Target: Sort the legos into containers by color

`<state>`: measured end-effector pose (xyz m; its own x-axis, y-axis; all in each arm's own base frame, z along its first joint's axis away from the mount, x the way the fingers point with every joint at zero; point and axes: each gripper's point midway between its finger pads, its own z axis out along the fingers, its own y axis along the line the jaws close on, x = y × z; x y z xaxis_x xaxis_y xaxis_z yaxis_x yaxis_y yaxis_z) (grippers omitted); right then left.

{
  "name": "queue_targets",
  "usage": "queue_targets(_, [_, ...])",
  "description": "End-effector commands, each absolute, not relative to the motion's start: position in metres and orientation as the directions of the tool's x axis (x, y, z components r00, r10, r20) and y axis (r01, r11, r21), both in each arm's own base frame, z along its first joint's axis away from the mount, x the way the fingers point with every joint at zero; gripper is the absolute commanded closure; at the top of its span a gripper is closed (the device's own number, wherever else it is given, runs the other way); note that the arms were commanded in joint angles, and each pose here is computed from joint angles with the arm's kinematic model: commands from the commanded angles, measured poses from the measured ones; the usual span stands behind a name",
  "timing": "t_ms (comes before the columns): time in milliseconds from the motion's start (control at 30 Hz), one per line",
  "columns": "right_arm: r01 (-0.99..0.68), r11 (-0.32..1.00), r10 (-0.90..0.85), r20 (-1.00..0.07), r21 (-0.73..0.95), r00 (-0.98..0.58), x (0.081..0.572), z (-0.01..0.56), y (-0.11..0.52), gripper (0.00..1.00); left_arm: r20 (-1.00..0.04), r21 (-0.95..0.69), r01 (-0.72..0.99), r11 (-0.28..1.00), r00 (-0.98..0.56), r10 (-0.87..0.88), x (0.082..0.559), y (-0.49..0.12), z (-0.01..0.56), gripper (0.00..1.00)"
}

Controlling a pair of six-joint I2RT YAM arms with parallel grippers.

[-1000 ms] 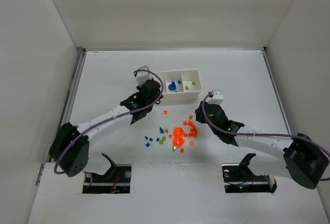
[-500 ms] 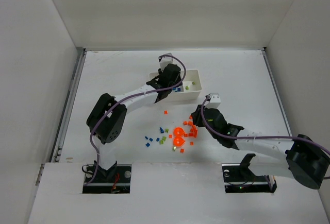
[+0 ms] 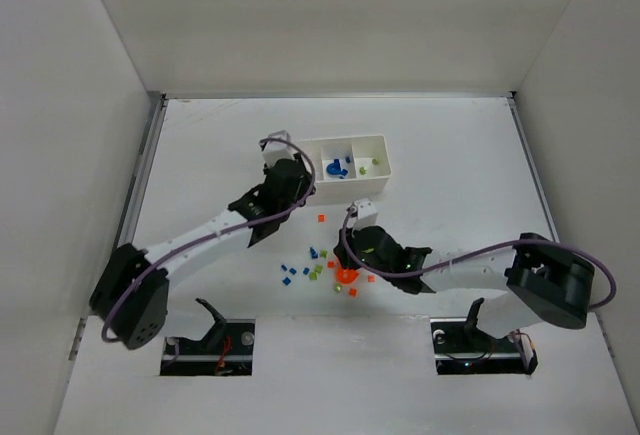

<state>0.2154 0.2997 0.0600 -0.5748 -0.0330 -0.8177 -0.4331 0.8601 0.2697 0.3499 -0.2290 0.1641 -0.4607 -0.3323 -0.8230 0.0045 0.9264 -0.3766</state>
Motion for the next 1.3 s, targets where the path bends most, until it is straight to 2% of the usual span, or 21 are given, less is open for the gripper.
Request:
queue_targets(0, [-0.511, 0.798, 0.003, -0.85, 0.32, -0.527, 0.216, 0.089, 0.344, 0.59, -0.819, -0.387, -0.034, 0.921, -0.446, -0.36, 0.315, -0.2, 0.154, 0.68])
queue_targets(233, [-0.511, 0.824, -0.094, -0.831, 0.244, -0.549, 0.217, 0.06, 0.355, 0.55, -0.768, -0.417, -0.072, 0.906, -0.505, -0.393, 0.263, -0.169, 0.112, 0.65])
queue_targets(633, [-0.506, 0.844, -0.167, -0.809, 0.178, -0.564, 0.222, 0.034, 0.356, 0.55, -0.686, -0.468, -0.052, 0.882, -0.608, -0.4, 0.233, -0.178, 0.078, 0.62])
queue_targets(867, [-0.499, 0.849, -0.173, -0.803, 0.171, -0.57, 0.223, 0.035, 0.355, 0.72, -0.64, -0.514, -0.049, 0.856, -0.643, -0.421, 0.226, -0.191, 0.072, 0.62])
queue_targets(1100, [-0.456, 0.863, -0.071, -0.841, 0.218, -0.536, 0.231, 0.08, 0.339, 0.76, -0.632, -0.53, -0.017, 0.848, -0.659, -0.408, 0.221, -0.207, 0.072, 0.62])
queue_targets(1267, [-0.372, 0.893, 0.05, -0.879, 0.252, -0.474, 0.272, 0.136, 0.306, 0.76, -0.64, -0.549, -0.005, 0.836, -0.641, -0.424, 0.226, -0.218, 0.074, 0.66])
